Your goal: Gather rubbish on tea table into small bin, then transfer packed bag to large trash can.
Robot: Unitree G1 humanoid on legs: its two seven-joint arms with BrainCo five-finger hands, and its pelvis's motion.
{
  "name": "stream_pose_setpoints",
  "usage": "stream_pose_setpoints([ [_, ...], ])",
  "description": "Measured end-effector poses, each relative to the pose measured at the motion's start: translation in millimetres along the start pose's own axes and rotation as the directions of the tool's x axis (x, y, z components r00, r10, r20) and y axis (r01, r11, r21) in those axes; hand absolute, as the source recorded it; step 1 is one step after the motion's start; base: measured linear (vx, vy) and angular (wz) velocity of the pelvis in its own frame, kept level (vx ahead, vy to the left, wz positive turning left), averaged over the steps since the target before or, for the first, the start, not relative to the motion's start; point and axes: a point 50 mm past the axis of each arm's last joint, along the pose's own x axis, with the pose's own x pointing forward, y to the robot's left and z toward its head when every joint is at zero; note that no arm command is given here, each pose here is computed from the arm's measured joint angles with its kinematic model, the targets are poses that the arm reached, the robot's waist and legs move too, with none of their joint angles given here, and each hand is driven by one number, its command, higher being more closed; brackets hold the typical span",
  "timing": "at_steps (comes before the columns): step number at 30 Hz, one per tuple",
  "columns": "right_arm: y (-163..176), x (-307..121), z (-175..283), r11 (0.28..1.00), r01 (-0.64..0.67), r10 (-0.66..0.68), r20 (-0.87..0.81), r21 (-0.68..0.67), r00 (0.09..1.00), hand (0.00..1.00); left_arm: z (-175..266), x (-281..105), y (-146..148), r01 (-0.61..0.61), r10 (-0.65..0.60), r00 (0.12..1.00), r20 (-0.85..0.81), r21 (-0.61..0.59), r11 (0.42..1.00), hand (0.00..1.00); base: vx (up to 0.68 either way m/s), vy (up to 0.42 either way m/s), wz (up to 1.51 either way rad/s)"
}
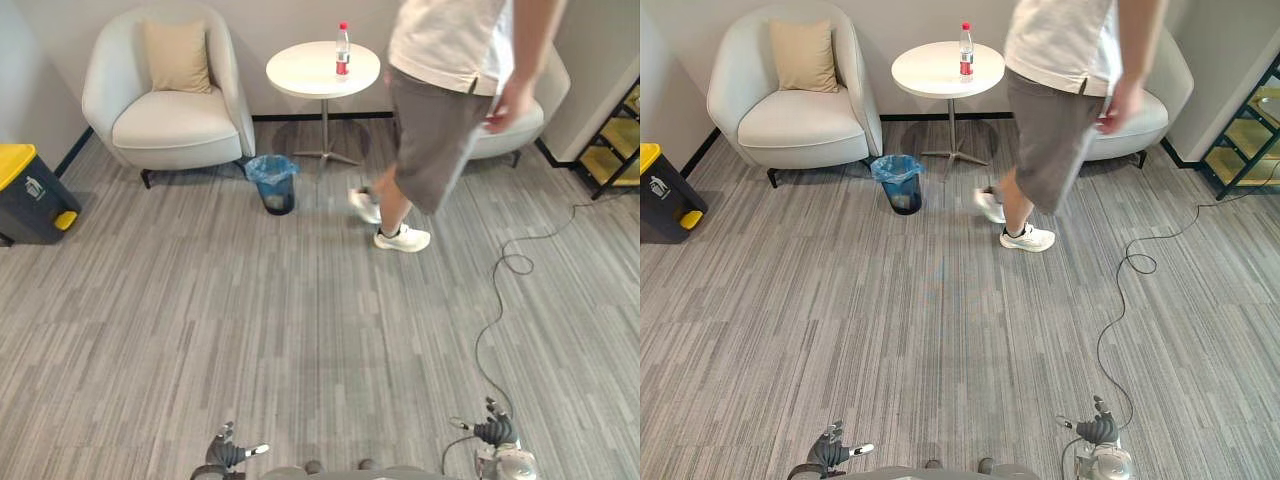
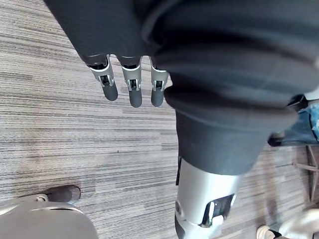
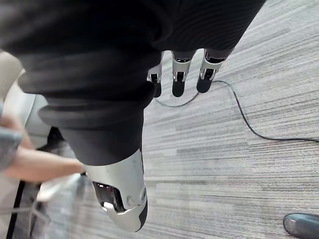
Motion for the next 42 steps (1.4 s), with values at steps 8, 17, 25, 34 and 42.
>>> stream_pose_setpoints([
  [8,-8.3,0.0,4.4,1.000,0.003,-0.003,0.025,-0.012,1.000,0.00,0.6,-2.6,10.1,-0.015,0.015,1.000,0.026,0.016,1.000,0.00,0.00,0.000,0.00],
  [17,-12.6,0.2,3.9,0.999,0.021,-0.022,0.018,0.046,1.000,0.00,16.3,-3.0,10.0,-0.006,0.005,0.995,0.099,0.010,1.000,0.00,-0.03,-0.002,-0.04],
  [25,-12.2,8.0,20.4,0.989,0.061,-0.068,0.051,0.134,0.996,0.00,38.3,-3.4,13.5,-0.025,0.030,0.981,0.190,-0.026,0.999,0.00,-0.01,0.037,-0.15],
  [34,-3.3,11.4,31.9,0.985,0.042,-0.055,0.072,0.165,0.996,0.00,73.1,5.1,23.6,-0.066,0.070,0.961,0.269,-0.025,0.998,0.00,0.36,-0.019,0.20],
  [42,5.9,10.9,58.0,0.986,0.006,-0.036,0.185,0.165,0.982,0.00,81.4,2.0,14.2,-0.039,0.055,0.949,0.310,-0.056,0.998,0.00,0.75,-0.270,0.13],
])
